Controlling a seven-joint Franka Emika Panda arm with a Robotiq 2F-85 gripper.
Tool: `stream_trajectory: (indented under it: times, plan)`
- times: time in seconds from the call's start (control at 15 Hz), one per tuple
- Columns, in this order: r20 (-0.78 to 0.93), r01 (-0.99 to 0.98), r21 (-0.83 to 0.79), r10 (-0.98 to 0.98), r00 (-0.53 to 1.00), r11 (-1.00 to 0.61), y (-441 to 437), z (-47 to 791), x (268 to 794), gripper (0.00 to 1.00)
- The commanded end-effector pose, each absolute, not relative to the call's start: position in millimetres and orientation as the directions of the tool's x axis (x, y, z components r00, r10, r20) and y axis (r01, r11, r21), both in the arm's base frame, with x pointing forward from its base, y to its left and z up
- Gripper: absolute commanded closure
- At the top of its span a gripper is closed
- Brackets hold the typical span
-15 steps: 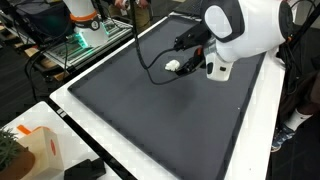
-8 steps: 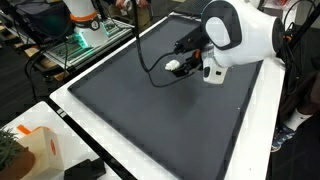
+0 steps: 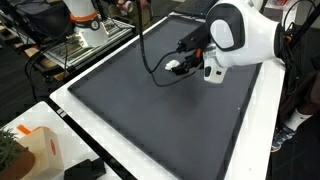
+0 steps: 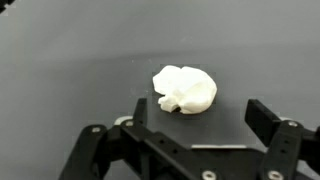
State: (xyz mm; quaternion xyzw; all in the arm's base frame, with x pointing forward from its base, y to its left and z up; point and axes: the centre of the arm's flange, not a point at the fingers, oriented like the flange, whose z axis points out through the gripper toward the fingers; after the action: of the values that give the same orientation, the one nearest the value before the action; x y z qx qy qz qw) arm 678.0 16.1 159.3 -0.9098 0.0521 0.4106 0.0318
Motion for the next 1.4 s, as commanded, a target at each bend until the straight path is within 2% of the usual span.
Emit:
stream_trajectory:
  times: [0.0, 0.27, 0.53, 0.67, 1.07, 1.33]
  plan:
    - [-0.773, -0.131, 0.002, -0.085, 0.629, -0.991, 20.6, 152.1, 693.9, 0.0]
    - [-0.739, -0.151, -0.023, -0.084, 0.668, -0.988, 13.2, 189.5, 672.5, 0.0]
    - [-0.56, -0.271, -0.007, -0.221, 0.799, -0.963, 21.4, 230.3, 634.1, 0.0]
    - [-0.457, -0.314, 0.01, -0.283, 0.843, -0.949, 32.0, 243.8, 634.5, 0.0]
    - [-0.248, -0.194, -0.014, -0.184, 0.951, -0.981, 70.6, 283.6, 632.4, 0.0]
    - [-0.243, -0.077, -0.032, -0.067, 0.968, -0.997, 91.0, 298.1, 605.2, 0.0]
